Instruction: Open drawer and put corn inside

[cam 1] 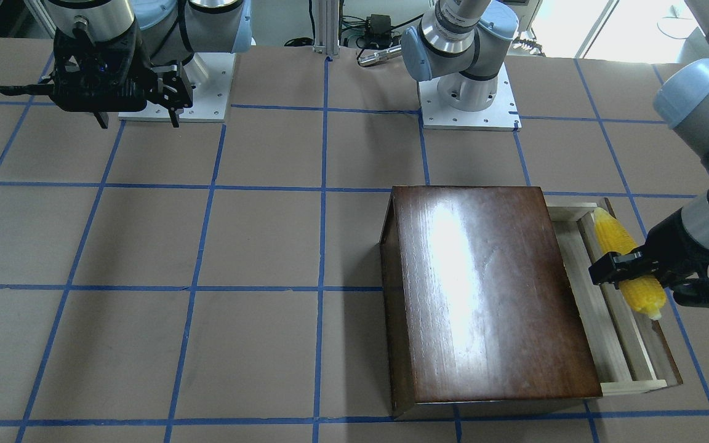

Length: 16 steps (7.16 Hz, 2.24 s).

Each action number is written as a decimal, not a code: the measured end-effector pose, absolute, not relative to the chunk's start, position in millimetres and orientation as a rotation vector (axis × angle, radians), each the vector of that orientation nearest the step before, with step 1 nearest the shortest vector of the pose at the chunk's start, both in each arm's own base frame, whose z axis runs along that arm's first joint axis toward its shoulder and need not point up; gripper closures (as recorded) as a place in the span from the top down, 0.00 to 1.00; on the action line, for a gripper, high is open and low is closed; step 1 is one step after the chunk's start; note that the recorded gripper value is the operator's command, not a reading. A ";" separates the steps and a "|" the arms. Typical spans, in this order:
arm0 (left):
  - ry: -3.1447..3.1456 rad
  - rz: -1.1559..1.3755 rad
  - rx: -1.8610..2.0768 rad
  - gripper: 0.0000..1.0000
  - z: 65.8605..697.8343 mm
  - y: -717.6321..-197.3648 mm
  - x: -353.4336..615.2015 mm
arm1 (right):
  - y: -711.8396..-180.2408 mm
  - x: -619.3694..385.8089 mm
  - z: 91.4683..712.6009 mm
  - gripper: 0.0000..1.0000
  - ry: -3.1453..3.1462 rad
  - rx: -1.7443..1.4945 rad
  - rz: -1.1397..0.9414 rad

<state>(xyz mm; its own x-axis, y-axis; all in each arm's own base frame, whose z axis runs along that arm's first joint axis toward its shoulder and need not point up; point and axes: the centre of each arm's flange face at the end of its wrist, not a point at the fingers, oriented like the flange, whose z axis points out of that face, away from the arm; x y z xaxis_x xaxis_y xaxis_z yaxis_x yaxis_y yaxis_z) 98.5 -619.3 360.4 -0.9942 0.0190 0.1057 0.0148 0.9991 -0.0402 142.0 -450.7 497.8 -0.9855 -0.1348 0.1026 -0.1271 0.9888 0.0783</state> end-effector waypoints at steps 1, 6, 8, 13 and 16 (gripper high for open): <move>-3.025 0.051 -0.024 0.74 355.8 -618.8 97.1 | -450.6 142.0 497.9 1.00 -3.025 0.200 -0.108; -3.025 0.045 -0.023 1.00 355.5 -616.5 96.5 | -450.4 142.0 498.2 1.00 -3.025 0.200 -0.107; -3.033 0.050 -0.024 1.00 358.6 -616.7 97.4 | -450.5 142.0 498.1 1.00 -3.025 0.200 -0.108; -3.043 0.098 0.131 1.00 434.7 -588.2 51.5 | -450.5 142.0 498.0 1.00 -3.025 0.200 -0.108; -3.090 0.029 0.156 1.00 489.3 -549.6 -52.7 | -450.7 142.1 497.8 1.00 -3.026 0.200 -0.109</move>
<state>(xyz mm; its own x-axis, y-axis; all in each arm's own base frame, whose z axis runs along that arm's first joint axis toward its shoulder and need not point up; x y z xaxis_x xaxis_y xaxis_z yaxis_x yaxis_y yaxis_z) -52.7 -549.6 489.3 -0.9938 -0.1000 0.0482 -0.1008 0.9948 -0.0161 142.1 -450.7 497.8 -0.9856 -0.1348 0.1020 -0.1271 0.9888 0.0782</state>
